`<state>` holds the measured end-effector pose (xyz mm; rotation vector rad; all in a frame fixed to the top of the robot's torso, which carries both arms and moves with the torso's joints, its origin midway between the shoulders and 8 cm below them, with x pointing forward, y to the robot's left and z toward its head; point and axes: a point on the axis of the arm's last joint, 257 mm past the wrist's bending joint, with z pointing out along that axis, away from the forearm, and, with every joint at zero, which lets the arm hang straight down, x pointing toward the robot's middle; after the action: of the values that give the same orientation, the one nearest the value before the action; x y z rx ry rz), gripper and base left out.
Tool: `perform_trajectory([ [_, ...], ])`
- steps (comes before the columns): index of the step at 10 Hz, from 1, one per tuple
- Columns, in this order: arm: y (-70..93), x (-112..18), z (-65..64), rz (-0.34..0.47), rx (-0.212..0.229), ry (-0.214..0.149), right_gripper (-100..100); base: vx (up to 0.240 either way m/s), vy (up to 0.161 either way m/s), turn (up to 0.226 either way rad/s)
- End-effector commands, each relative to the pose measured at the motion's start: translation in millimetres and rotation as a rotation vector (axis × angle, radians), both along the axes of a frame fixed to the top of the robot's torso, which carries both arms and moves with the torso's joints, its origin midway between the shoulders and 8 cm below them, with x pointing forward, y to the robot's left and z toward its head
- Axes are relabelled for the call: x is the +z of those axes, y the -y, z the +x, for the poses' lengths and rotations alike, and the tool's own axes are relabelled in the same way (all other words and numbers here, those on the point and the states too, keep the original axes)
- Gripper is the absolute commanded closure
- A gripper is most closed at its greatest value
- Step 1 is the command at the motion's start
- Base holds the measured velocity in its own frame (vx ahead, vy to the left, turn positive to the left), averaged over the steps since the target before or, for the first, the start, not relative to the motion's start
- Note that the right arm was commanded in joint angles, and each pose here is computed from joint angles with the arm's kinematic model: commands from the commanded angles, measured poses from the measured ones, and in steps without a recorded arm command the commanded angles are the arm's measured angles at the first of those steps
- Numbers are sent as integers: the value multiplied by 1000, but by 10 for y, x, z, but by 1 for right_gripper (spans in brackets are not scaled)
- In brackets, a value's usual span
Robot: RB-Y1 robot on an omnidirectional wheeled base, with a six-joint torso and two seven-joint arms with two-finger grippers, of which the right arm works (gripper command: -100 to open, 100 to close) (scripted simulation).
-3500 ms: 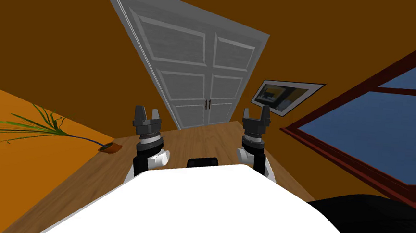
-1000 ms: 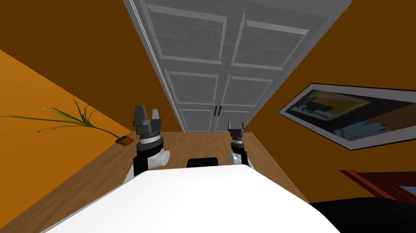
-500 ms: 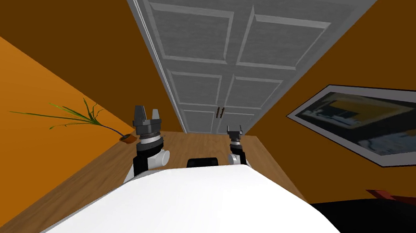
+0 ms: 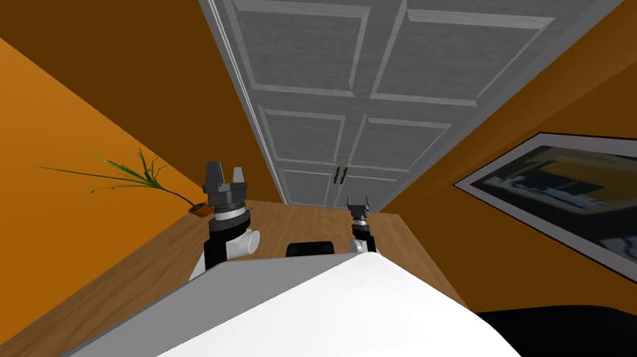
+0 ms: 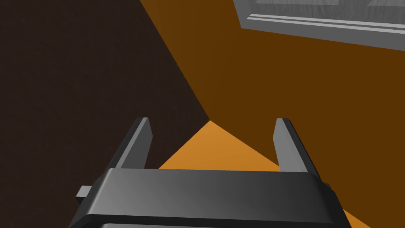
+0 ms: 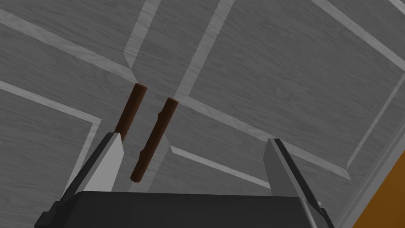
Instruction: Pull the door open
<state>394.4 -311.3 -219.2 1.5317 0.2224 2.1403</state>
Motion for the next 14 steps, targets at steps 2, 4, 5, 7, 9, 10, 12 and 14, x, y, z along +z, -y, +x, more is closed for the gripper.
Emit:
perform_trajectory([
  [2, 69, -189, 0, 49, 6, -27, -100, 46, -16, 49],
  [4, 136, -384, -17, 106, 10, -58, -100, 76, -31, 105],
  [5, 171, -475, -28, 133, 11, -72, -100, 94, -32, 102],
  [7, 243, -652, -55, 184, 9, -99, -100, 101, -44, 87],
  [9, 322, -823, -89, 233, 5, -125, -100, 93, -29, 101],
  [10, 360, -898, -106, 255, 2, -136, -100, 92, -36, 83],
  [12, 440, -1045, -145, 298, -6, -157, -100, 91, -41, 83],
  [14, 523, -1182, -187, 337, -16, -177, -100, 95, -39, 81],
])
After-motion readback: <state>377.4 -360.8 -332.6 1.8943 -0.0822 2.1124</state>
